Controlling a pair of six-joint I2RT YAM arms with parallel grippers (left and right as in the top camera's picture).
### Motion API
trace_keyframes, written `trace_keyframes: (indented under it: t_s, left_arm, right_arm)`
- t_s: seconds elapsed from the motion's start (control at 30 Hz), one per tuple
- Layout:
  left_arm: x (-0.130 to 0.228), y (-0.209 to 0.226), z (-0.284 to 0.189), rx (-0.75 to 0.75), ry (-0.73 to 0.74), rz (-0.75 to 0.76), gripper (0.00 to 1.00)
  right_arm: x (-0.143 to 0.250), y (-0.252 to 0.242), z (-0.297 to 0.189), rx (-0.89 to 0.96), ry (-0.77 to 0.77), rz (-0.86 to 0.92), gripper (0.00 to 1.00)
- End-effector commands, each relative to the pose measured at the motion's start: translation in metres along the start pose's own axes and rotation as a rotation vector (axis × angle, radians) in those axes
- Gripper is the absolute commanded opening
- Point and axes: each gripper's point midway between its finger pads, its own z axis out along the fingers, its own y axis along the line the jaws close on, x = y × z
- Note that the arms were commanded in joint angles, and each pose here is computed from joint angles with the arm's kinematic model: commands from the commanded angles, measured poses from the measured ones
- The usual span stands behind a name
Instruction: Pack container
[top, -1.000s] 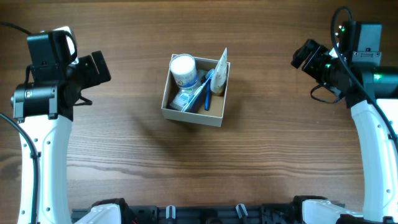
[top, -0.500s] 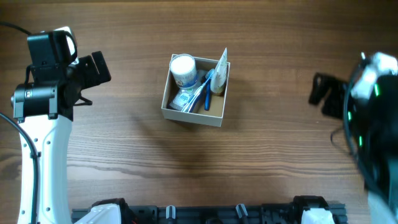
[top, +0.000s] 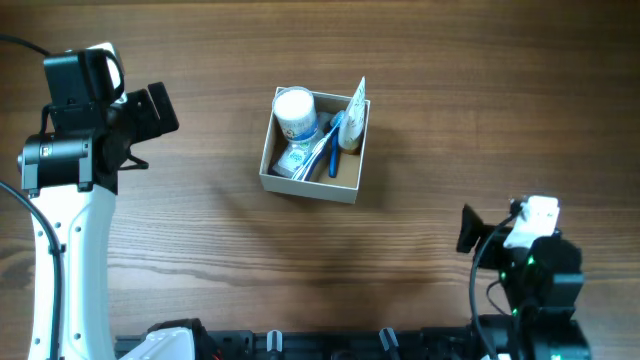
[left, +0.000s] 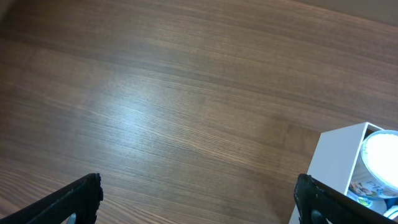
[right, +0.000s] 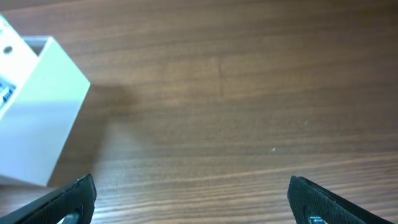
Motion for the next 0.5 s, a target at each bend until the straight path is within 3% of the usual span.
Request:
trace_keyframes:
  t_s: [0.0, 0.47]
  left_arm:
    - [-0.002, 0.000, -0.001, 0.007, -0.005, -0.010, 1.00]
    - [-0.002, 0.000, -0.001, 0.007, -0.005, -0.010, 1.00]
  right_arm:
    - [0.011, 0.004, 0.002, -0.031, -0.050, -0.016, 1.00]
    - [0.051, 0.000, 0.029, -0.032, -0.056, 0.010, 1.00]
